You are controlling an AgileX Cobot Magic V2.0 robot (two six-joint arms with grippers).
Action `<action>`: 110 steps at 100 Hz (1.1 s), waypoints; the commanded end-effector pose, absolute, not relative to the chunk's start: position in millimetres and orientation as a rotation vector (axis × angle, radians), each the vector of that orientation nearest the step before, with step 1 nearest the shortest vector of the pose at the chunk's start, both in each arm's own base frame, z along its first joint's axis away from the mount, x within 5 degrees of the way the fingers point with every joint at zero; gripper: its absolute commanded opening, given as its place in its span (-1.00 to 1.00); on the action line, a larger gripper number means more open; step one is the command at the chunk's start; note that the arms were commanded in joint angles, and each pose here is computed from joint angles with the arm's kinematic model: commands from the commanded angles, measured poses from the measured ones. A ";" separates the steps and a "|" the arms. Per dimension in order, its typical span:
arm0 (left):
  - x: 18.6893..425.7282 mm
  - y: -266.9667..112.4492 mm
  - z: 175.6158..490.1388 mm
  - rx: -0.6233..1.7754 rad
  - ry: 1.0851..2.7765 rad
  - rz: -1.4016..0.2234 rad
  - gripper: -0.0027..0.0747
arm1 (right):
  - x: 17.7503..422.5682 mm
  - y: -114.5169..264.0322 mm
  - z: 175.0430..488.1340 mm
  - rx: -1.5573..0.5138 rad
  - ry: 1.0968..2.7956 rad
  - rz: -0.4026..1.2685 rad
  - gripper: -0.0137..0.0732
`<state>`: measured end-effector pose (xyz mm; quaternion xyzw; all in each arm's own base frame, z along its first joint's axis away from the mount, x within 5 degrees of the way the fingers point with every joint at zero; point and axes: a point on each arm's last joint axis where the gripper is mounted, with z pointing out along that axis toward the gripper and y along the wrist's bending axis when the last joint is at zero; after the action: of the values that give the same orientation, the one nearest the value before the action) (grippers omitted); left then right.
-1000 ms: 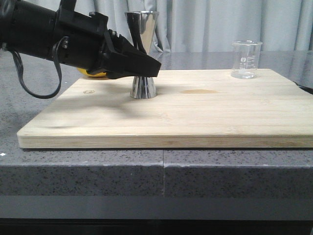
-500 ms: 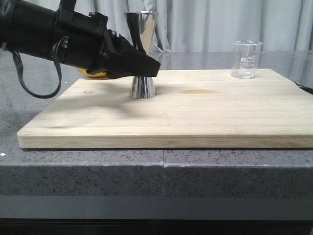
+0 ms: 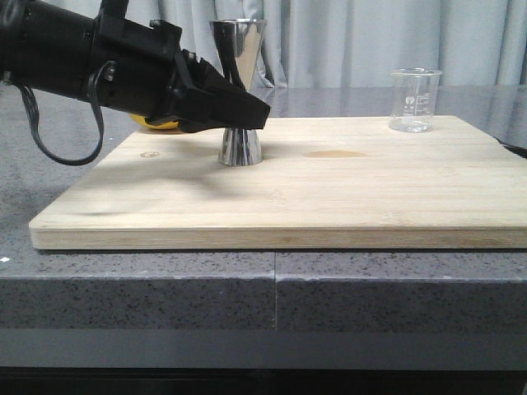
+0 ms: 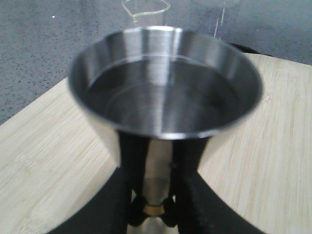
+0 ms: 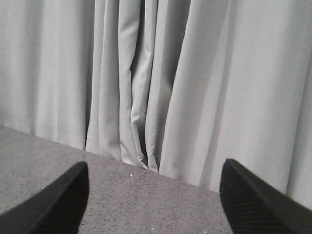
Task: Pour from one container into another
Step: 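Move the filled jigger with the left gripper toward the lemon, then open the left gripper and withdraw it upward from the jigger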
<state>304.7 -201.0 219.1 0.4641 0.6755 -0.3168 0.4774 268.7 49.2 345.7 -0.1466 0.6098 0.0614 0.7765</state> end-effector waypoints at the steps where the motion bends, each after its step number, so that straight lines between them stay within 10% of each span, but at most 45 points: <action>1: 304.3 -201.5 247.3 1.093 1.559 -0.800 -0.98 | 260.7 48.7 368.8 -0.306 1.193 0.144 0.48; 37: 304.3 -201.5 247.3 1.093 1.559 -0.800 -0.95 | 260.7 48.7 368.8 -0.306 1.193 0.144 0.48; 110: 302.8 -202.2 247.5 1.110 1.547 -0.810 0.16 | 260.6 48.8 369.0 -0.306 1.191 0.144 0.48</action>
<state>304.7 -201.0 218.9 0.4648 0.6755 -0.3163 0.4771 268.7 49.2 345.7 -0.1461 0.6099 0.0621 0.7764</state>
